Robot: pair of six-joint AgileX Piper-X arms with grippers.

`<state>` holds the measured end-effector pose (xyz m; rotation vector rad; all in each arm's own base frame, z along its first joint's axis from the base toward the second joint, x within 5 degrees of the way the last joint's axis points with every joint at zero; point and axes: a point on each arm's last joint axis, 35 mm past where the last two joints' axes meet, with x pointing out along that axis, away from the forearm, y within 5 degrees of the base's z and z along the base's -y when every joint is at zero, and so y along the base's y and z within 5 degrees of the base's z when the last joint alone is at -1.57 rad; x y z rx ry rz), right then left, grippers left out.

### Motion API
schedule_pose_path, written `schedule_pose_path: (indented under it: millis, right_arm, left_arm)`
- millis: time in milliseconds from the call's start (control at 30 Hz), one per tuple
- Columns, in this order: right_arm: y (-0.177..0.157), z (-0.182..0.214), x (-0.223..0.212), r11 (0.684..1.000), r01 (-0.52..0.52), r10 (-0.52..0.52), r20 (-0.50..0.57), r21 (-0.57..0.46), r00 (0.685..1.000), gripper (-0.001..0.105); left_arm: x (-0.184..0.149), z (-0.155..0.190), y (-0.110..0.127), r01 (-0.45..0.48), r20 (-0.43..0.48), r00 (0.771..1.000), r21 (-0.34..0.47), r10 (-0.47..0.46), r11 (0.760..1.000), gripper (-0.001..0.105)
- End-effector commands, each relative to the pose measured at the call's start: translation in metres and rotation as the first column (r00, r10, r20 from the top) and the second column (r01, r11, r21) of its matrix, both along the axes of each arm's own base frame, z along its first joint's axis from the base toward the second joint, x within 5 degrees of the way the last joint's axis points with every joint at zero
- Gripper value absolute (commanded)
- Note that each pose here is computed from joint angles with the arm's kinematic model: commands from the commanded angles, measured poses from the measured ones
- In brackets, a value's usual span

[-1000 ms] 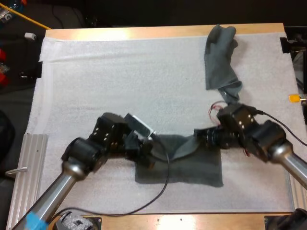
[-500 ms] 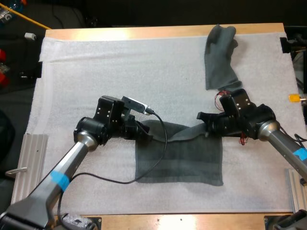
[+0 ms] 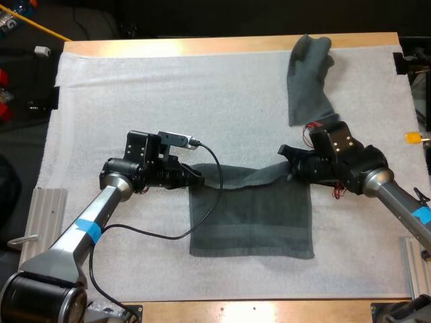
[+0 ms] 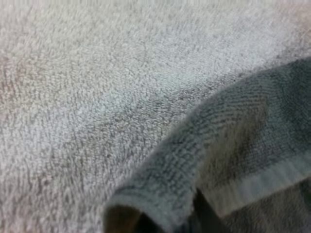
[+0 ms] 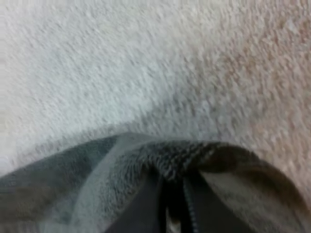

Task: Pick towel from pile, fold and stack

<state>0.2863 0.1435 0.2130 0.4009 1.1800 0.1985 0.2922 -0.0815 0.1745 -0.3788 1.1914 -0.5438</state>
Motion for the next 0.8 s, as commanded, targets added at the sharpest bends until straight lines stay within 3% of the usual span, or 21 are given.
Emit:
schedule_pose_path:
  millis: [0,33,100,167,233,433,767]
  right_arm:
    - [0.000,0.003,0.003,0.999,0.009,-0.010,0.021,0.034,1.000,0.029]
    - [0.000,0.003,0.003,0.999,0.012,-0.013,0.022,0.043,1.000,0.034]
    - [0.003,0.006,0.008,0.997,0.017,-0.022,0.065,0.072,0.998,0.060]
    - [0.004,0.009,0.011,0.996,0.013,-0.023,0.102,0.091,0.995,0.069]
    - [0.006,0.012,0.014,0.994,0.009,-0.024,0.139,0.110,0.990,0.067]
    - [0.006,0.018,0.015,0.995,-0.041,0.021,0.200,0.095,0.980,0.052]
    - [-0.006,0.067,-0.010,0.985,-0.170,0.150,0.354,0.024,0.923,0.052]
  left_arm:
    - [0.001,0.004,-0.001,0.002,0.015,1.000,-0.024,-0.001,1.000,0.021]
    - [0.002,0.004,-0.001,-0.001,0.016,1.000,-0.026,0.001,1.000,0.027]
    - [0.004,0.006,-0.001,-0.017,0.025,1.000,-0.043,0.018,0.999,0.050]
    - [0.005,0.007,-0.002,-0.014,0.035,0.999,-0.066,0.016,0.998,0.060]
    - [0.007,0.010,-0.003,-0.006,0.043,0.999,-0.088,0.010,0.996,0.062]
    - [0.013,0.029,-0.006,0.033,0.073,0.997,-0.150,-0.022,0.988,0.056]
    - [-0.001,0.101,-0.003,0.080,0.306,0.952,-0.183,-0.021,0.980,0.055]
